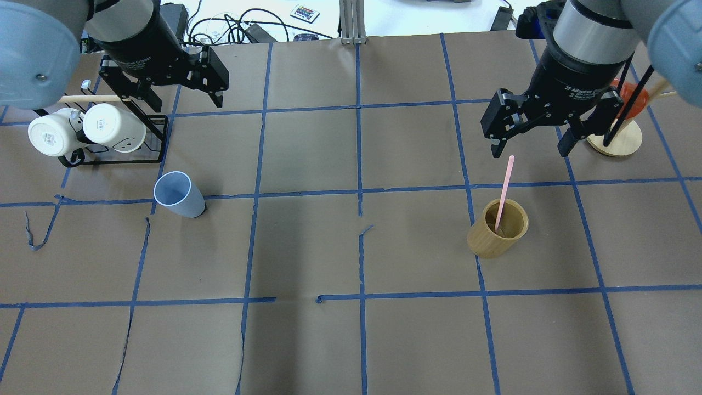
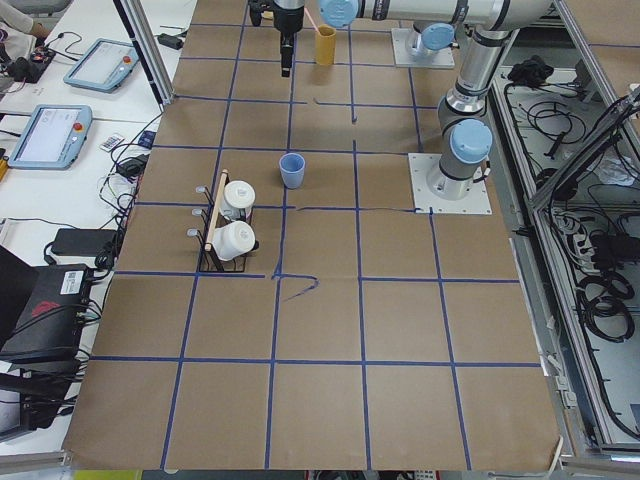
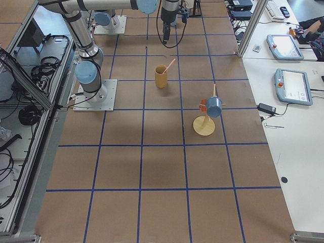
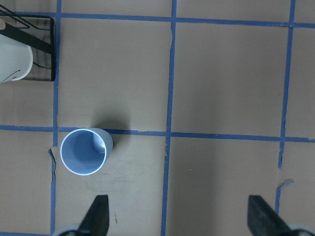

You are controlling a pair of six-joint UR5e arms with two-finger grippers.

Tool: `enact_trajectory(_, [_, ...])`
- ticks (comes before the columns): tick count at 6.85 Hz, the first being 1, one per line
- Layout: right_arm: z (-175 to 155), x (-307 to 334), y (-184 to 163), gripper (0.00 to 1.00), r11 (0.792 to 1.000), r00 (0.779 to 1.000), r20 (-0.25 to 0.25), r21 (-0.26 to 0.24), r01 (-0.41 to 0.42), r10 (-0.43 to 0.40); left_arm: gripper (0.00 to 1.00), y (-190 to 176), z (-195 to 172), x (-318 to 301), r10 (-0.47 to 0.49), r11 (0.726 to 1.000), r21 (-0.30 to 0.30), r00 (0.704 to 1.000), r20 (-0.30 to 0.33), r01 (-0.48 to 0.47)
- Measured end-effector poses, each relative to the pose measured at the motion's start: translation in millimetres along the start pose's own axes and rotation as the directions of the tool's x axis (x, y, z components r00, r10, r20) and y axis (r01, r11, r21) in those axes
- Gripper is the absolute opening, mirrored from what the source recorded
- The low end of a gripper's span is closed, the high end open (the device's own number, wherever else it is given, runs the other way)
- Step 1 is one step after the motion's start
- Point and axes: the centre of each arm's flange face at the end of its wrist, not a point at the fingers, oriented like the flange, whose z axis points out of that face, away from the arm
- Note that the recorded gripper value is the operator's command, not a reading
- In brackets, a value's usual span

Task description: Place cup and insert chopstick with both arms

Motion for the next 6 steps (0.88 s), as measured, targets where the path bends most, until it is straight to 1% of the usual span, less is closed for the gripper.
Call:
enact_trajectory(4, [0, 1, -1, 1.00, 1.000, 1.000, -0.008, 0.006, -0.003, 0.003, 1.00, 2, 2, -2, 0.009, 1.000, -0.008, 1.000, 0.000, -0.009])
enact_trajectory(5, [-1, 1, -5, 1.00, 1.000, 1.000, -0.007, 0.025, -0.002, 0.002, 1.00, 2, 3, -6, 0.041, 0.999, -0.011, 0.999, 0.002, -0.041])
enact_trajectory(6, [1, 3, -10, 1.00, 0.998, 1.000, -0.005, 0.056, 0.001, 0.000, 1.00, -2, 9, -27, 0.085, 0.996, -0.026, 0.996, 0.005, -0.084])
